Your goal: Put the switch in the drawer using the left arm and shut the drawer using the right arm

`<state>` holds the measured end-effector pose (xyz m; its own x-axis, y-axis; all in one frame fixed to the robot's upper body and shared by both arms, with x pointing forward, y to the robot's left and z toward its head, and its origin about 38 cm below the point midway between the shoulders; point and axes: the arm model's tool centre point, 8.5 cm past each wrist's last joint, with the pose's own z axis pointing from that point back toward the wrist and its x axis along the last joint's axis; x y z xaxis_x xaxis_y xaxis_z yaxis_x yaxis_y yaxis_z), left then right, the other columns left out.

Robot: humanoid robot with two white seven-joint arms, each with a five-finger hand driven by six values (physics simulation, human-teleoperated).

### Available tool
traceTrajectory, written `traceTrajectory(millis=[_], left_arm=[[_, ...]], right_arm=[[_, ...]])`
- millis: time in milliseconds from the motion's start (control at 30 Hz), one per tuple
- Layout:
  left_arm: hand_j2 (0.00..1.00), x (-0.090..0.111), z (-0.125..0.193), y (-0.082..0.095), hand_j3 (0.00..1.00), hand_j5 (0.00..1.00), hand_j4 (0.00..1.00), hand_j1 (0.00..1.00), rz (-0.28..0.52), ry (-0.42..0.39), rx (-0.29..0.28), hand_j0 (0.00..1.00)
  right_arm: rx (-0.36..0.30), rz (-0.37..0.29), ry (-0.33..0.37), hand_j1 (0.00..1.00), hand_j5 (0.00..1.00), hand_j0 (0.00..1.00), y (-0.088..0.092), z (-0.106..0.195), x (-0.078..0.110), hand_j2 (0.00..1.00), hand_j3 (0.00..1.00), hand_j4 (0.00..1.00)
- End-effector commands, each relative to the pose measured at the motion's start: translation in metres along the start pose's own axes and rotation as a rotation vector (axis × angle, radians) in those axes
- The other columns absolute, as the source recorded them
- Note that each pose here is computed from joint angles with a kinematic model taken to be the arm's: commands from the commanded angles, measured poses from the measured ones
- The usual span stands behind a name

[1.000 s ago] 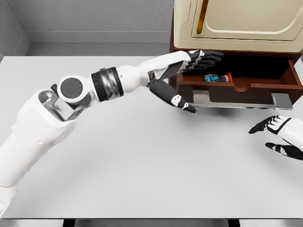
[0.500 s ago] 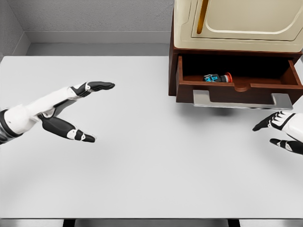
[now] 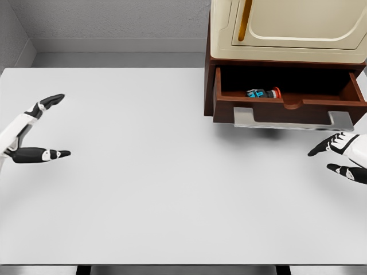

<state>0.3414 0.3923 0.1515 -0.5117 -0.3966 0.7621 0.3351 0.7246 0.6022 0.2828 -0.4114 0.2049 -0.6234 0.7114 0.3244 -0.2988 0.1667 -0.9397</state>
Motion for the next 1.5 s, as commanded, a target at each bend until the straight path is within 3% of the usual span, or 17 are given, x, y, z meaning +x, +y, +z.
traceTrajectory(millis=[0,300,600,867,1067,1233,1467], left_arm=[[1.0,-0.003,0.003,0.001,1.0,1.0,1.0,1.0,0.012,0.006,0.027,1.0],[1.0,-0.004,0.0,-0.006,1.0,1.0,1.0,1.0,0.033,-0.006,0.043,1.0],[1.0,-0.005,0.0,-0.007,1.0,1.0,1.0,1.0,0.038,-0.003,0.044,1.0],[1.0,-0.004,-0.002,-0.01,1.0,1.0,1.0,1.0,0.043,-0.013,0.049,1.0],[1.0,-0.005,-0.002,-0.01,1.0,1.0,1.0,1.0,0.044,-0.01,0.05,1.0],[1.0,-0.005,-0.002,-0.01,1.0,1.0,1.0,1.0,0.046,-0.009,0.049,1.0],[1.0,-0.005,-0.002,-0.01,1.0,1.0,1.0,1.0,0.046,-0.011,0.051,1.0]], right_arm=[[-0.005,-0.005,-0.001,0.64,0.64,0.64,-0.001,0.0,0.0,0.64,0.64,0.64],[-0.084,-0.011,-0.014,0.64,0.64,0.64,-0.027,-0.008,0.0,0.64,0.64,0.64],[-0.043,0.006,-0.012,0.64,0.64,0.64,-0.026,-0.006,-0.001,0.64,0.64,0.64],[0.019,-0.024,0.002,0.64,0.64,0.64,-0.005,0.002,0.0,0.64,0.64,0.64],[-0.016,-0.029,-0.003,0.64,0.64,0.64,-0.007,-0.001,0.0,0.64,0.64,0.64],[-0.083,-0.055,-0.007,0.64,0.64,0.64,-0.004,-0.006,0.002,0.64,0.64,0.64],[-0.093,-0.042,-0.012,0.64,0.64,0.64,-0.007,-0.008,0.002,0.64,0.64,0.64]])
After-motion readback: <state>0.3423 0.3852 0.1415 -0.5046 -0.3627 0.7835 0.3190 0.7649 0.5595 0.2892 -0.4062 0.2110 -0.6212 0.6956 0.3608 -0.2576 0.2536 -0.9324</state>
